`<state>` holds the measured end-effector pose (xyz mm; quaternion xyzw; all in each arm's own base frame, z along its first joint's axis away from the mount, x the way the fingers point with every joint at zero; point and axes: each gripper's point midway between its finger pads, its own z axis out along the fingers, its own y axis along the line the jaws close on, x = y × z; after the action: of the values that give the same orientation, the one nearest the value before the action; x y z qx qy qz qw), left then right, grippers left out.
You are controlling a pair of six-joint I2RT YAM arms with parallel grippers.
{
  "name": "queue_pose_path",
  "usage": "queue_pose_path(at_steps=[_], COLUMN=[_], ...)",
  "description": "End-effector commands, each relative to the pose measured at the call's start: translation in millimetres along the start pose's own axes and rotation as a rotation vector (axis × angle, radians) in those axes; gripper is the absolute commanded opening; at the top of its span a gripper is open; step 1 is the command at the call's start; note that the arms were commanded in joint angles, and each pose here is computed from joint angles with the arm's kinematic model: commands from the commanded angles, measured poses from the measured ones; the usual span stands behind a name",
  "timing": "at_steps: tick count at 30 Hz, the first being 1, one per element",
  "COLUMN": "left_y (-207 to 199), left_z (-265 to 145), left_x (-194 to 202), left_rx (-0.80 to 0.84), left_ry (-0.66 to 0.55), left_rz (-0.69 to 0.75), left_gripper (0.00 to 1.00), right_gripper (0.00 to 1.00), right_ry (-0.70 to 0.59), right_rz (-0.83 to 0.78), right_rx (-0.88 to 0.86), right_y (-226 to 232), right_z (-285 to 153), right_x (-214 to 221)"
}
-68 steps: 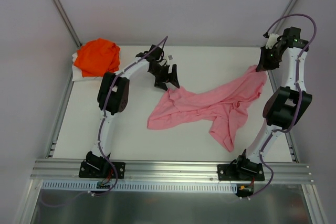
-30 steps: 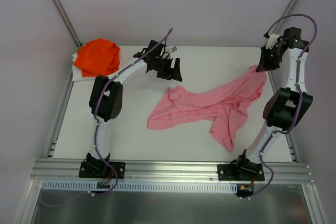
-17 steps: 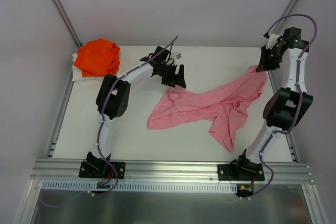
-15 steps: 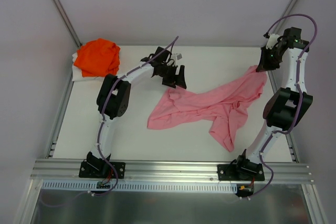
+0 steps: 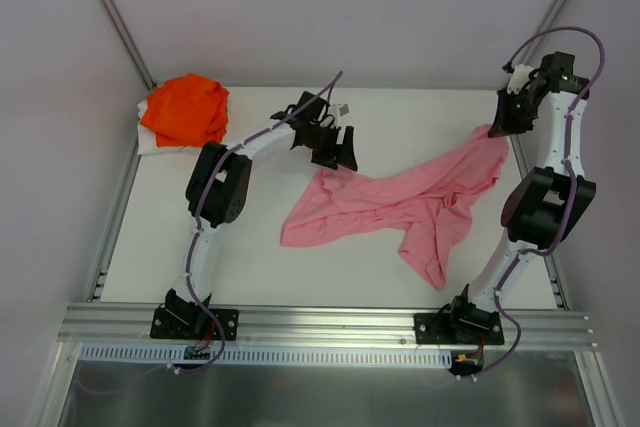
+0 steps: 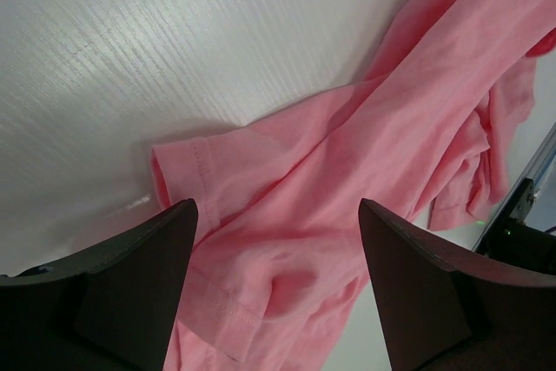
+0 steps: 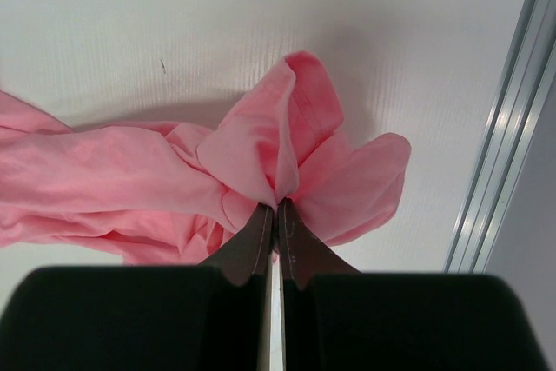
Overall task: Fold and stack the t-shirts
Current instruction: Flatten out the tshirt
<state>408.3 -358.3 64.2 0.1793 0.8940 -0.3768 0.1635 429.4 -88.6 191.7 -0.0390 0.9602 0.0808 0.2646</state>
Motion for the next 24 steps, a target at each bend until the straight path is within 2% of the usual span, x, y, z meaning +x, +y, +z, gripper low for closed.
queue_pose_path(at_steps=[1, 16, 24], left_y=[-3.0, 16.9, 20.0], left_z=[1.1, 6.4, 17.0], left_x=[-0.9, -1.0, 3.3], left_rx=[-0.008, -0.094, -0.073], left_ry=[-0.010, -0.017, -0.007], left_rz=[0.039, 0.041, 0.003], left_gripper=[0.77, 0.77, 0.77], right_gripper=[0.00, 0.00, 0.00], right_ry=[-0.063, -0.058, -0.056], right_rz=[-0.009, -0.008, -0.010], right_rx=[0.014, 0.014, 0.017], right_y=[4.2, 3.1, 2.4], right_z=[-27.5, -27.8, -29.4], right_x=[-7.9, -6.4, -5.8])
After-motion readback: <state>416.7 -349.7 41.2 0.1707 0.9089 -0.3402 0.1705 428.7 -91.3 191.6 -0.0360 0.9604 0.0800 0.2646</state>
